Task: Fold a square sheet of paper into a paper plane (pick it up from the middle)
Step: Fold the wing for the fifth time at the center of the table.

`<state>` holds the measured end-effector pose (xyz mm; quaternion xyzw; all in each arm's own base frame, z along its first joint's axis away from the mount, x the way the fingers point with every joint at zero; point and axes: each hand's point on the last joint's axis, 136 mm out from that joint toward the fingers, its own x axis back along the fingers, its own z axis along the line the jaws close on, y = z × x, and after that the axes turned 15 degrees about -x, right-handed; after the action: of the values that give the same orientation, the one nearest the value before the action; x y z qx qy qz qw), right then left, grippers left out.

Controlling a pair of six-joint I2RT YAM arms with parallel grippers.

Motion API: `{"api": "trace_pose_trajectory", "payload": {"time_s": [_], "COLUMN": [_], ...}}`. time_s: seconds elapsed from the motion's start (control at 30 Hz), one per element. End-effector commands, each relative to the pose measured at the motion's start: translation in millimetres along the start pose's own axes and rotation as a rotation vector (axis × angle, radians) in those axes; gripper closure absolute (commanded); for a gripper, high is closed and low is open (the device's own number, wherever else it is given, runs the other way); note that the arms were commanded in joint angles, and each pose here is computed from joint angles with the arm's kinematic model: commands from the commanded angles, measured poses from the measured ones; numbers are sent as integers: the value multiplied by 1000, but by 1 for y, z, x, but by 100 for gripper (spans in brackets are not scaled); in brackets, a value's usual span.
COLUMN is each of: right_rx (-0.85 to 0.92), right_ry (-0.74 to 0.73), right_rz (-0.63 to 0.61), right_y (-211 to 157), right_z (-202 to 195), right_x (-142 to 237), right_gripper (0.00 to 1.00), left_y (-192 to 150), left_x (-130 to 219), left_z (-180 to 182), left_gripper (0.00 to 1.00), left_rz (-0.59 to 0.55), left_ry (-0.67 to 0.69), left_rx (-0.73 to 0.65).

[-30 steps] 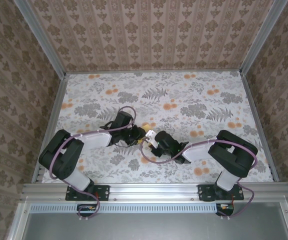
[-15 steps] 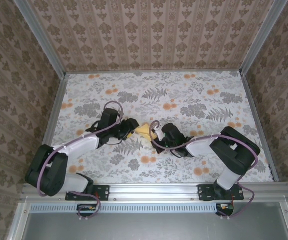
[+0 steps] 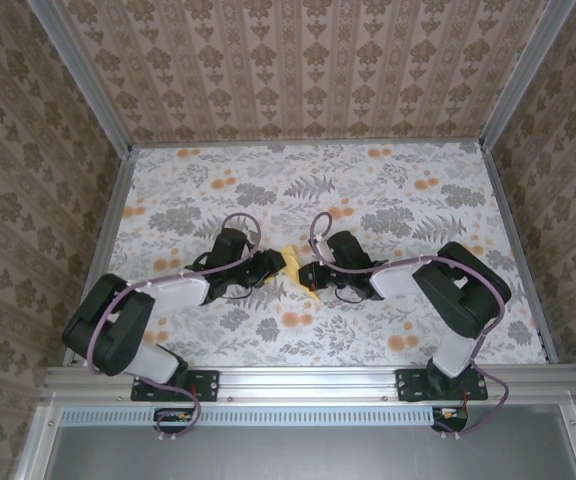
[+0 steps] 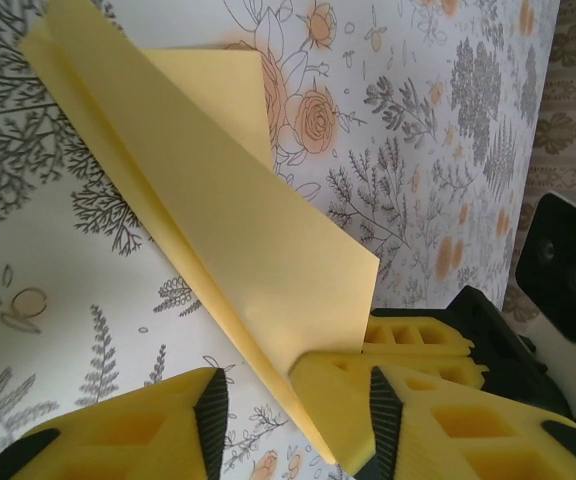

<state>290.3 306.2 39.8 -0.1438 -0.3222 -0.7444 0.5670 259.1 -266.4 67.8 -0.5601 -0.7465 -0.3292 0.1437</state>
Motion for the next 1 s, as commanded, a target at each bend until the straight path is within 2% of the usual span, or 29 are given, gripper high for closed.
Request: {"api": "trace_pose_trajectory", "payload": {"time_s": [0.0, 0.23, 0.97], "right_rx": [-101, -215, -493], "right_ry": [54, 62, 41], "right_rz": [37, 45, 62], "right_y": [-2, 0, -2], "right_z": [7, -1, -34], "right_x": [-4, -4, -6], "right_gripper": [100, 100, 100], "left_y": [0, -1, -5], "left_x": [-9, -22, -40], "left_z": [-9, -6, -2], "left_gripper": [58, 64, 72], "left_rz": [-5, 3, 30], "left_ry": [-70, -99, -125], "left_rx": [-46, -36, -63]}}
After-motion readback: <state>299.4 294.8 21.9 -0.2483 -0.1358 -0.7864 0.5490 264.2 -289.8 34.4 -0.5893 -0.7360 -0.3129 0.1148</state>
